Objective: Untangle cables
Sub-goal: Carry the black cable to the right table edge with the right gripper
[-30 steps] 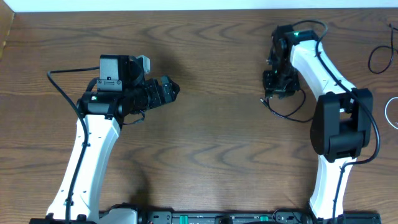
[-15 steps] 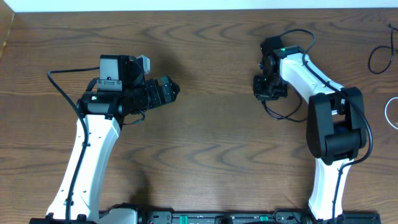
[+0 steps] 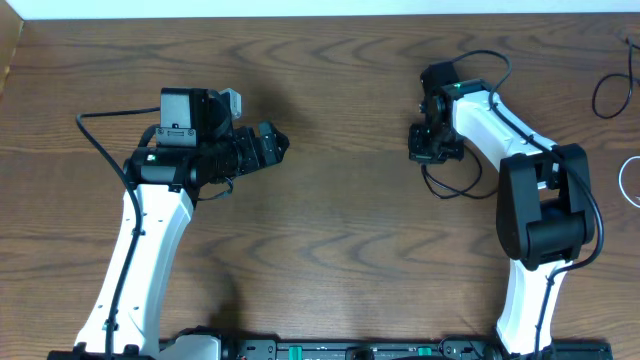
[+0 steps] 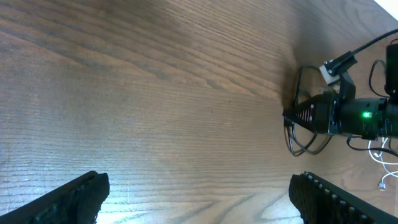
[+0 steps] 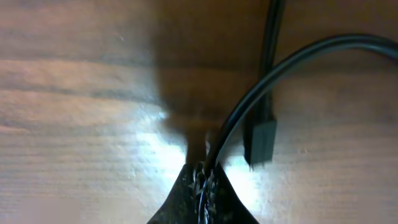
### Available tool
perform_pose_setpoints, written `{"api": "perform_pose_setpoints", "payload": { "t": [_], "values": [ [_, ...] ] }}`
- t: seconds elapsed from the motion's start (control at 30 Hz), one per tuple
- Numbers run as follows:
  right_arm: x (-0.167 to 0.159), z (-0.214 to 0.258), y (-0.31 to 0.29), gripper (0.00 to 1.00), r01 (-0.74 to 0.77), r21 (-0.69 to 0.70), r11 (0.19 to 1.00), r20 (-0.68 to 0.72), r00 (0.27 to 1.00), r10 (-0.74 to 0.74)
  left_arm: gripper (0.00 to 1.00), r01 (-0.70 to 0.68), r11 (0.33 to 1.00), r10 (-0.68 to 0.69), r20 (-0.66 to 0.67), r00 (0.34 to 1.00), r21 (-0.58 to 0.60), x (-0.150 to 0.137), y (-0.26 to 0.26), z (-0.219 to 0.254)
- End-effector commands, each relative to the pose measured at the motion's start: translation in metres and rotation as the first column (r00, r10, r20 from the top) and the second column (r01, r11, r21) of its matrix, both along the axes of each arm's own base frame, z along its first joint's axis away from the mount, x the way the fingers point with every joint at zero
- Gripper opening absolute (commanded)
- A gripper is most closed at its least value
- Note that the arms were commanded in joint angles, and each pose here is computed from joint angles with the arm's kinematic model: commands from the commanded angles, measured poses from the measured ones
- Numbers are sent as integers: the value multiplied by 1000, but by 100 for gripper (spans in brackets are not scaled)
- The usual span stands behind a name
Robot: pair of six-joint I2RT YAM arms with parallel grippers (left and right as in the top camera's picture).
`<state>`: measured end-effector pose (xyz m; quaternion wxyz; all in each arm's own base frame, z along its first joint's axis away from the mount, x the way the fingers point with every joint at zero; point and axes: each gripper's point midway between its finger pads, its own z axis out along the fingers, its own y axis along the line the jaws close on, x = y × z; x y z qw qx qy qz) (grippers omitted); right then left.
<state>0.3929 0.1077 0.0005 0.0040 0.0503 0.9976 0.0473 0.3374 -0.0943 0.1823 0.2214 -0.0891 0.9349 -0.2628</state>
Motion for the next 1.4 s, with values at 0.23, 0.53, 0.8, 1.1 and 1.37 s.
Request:
{"api": "perform_pose_setpoints", "payload": {
  "t": [0.23, 0.53, 0.8, 1.1, 1.37],
  "values": [
    [52, 160, -43, 1, 113, 45, 993, 264, 957, -121, 98, -3, 1000, 3, -7, 1000, 16, -1, 3, -5],
    [50, 380, -166, 1, 328, 147, 933, 722, 609, -328, 98, -3, 1000, 3, -7, 1000, 16, -1, 3, -5],
    [-29, 478, -304, 1, 611, 207, 764, 868, 245, -431, 98, -3, 1000, 3, -7, 1000, 16, -1, 3, -5],
    [-31, 439, -361, 1, 705, 222, 674, 816, 244, -524, 98, -3, 1000, 3, -7, 1000, 16, -1, 3, -5],
    [52, 391, -381, 2, 570, 313, 760, 787, 292, -544, 98, -3, 1000, 3, -7, 1000, 16, -1, 3, -5]
  ]
}}
